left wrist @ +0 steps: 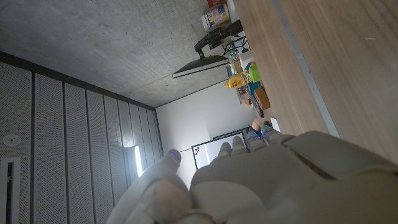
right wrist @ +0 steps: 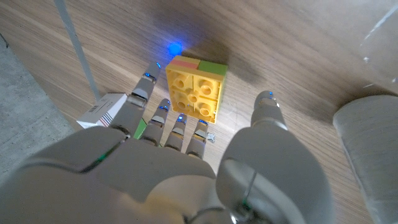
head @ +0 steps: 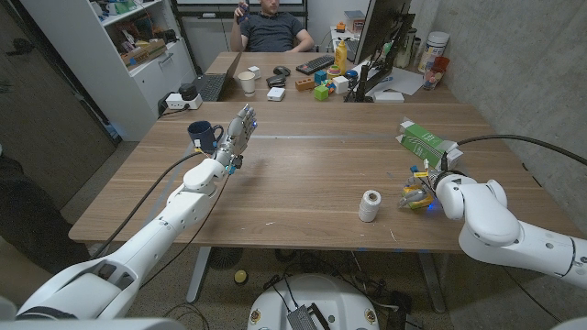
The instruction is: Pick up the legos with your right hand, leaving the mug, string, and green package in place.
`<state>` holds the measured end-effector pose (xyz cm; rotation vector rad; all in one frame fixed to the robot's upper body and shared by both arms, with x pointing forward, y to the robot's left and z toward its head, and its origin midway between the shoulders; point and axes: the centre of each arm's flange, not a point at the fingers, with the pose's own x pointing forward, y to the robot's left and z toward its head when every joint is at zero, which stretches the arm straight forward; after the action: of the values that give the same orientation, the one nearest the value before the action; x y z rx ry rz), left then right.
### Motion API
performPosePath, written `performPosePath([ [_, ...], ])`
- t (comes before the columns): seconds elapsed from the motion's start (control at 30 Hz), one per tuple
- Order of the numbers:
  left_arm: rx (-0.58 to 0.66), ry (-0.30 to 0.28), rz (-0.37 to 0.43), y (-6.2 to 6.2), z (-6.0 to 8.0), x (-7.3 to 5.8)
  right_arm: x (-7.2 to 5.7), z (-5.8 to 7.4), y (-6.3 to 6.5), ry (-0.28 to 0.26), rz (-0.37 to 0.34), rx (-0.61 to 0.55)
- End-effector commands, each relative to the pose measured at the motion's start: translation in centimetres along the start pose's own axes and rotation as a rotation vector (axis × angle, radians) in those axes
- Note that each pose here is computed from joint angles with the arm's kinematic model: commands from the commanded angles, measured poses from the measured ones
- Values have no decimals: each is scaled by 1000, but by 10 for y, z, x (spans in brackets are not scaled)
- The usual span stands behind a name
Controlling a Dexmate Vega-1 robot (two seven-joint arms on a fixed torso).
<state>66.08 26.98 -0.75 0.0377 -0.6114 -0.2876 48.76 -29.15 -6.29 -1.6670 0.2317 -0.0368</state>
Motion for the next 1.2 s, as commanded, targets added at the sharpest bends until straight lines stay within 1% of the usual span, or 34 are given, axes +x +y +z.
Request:
performPosePath([
  [0.03,2,-2,2,0,1,-2,2,1,-1,0,7,-3],
  [0.57,0,-13,2,2,2,-2,0,3,-6,33,-2,-24],
  [0.73,-2,-17,6,3,2,-2,2,4,-7,44,7,-35],
  [1.0,-3,-29,11,6,4,-4,2,6,-10,50,8,-39],
  [1.2,-5,-30,16,8,3,-4,6,8,-12,44,24,-38],
])
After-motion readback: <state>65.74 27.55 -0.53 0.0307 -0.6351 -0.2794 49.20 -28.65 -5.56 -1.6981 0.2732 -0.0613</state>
